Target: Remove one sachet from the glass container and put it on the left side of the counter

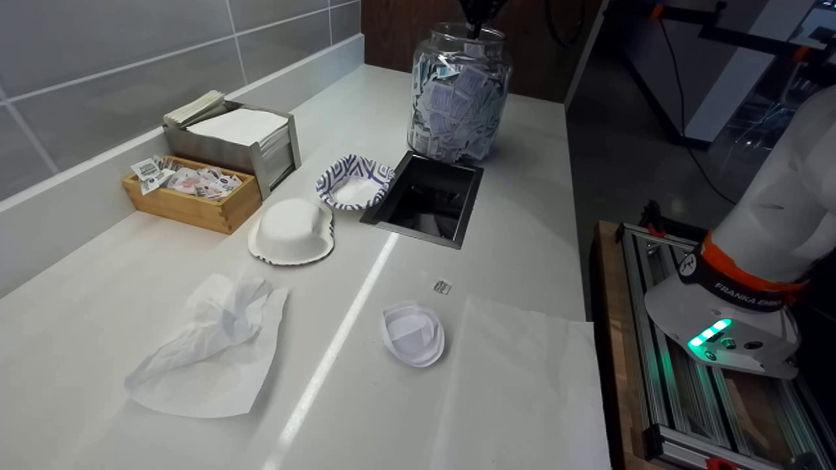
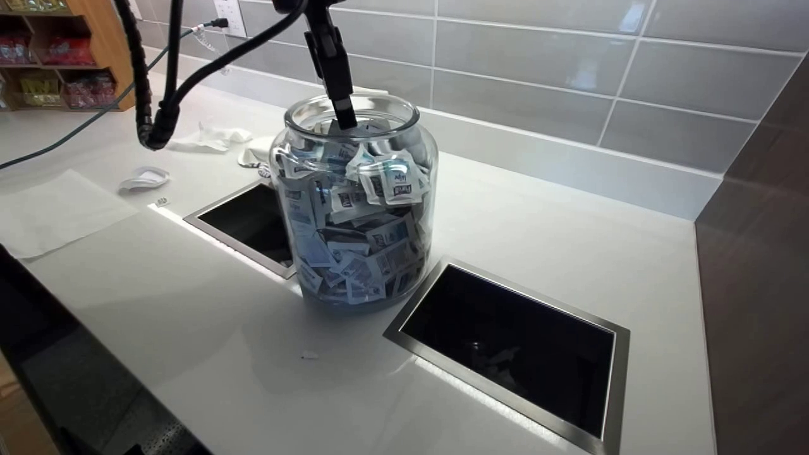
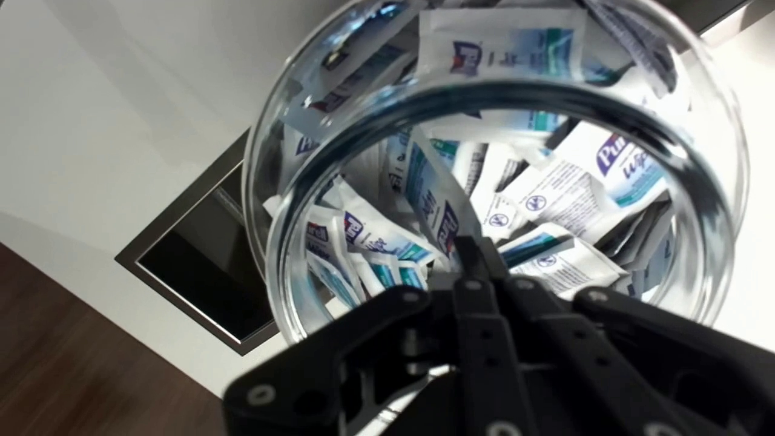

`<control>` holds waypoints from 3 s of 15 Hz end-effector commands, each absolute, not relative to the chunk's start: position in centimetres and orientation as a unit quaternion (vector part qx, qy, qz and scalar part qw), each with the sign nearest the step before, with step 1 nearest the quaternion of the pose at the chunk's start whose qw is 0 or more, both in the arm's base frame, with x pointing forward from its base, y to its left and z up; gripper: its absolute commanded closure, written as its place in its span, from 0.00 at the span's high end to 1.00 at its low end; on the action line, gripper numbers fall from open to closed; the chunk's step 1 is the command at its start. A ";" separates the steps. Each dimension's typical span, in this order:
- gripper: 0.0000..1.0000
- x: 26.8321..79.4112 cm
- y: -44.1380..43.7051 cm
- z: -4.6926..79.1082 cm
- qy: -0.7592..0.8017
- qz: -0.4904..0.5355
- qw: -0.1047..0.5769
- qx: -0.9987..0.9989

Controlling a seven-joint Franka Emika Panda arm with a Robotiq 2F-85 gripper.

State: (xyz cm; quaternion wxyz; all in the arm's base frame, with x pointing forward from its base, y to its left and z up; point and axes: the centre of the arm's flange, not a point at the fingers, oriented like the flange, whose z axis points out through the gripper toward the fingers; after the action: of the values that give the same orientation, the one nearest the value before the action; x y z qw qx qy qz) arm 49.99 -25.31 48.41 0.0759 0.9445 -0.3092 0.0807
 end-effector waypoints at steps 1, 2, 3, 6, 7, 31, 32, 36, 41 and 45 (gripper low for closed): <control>0.00 48.5 -24.8 50.2 -0.317 0.088 0.087 0.940; 0.00 48.2 -24.7 50.7 -0.320 0.095 0.090 0.938; 0.00 47.9 -24.6 51.3 -0.322 0.100 0.091 0.937; 0.00 46.7 -24.4 53.3 -0.337 0.120 0.094 0.929; 0.00 46.2 -24.2 54.0 -0.342 0.128 0.096 0.926; 0.00 44.8 -9.1 50.4 -0.247 0.050 -0.014 0.968; 0.00 45.3 -8.0 50.0 -0.229 0.050 -0.015 0.972; 0.00 46.1 -5.7 49.8 -0.206 0.047 -0.001 0.977; 0.01 46.4 -5.6 49.8 -0.206 0.048 0.000 0.977; 0.00 47.2 -3.8 49.5 -0.171 0.058 -0.006 0.983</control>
State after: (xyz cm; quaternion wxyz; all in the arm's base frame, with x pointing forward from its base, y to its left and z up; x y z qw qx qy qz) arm 46.41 -5.51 49.80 0.0011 0.9778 -0.2040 0.0480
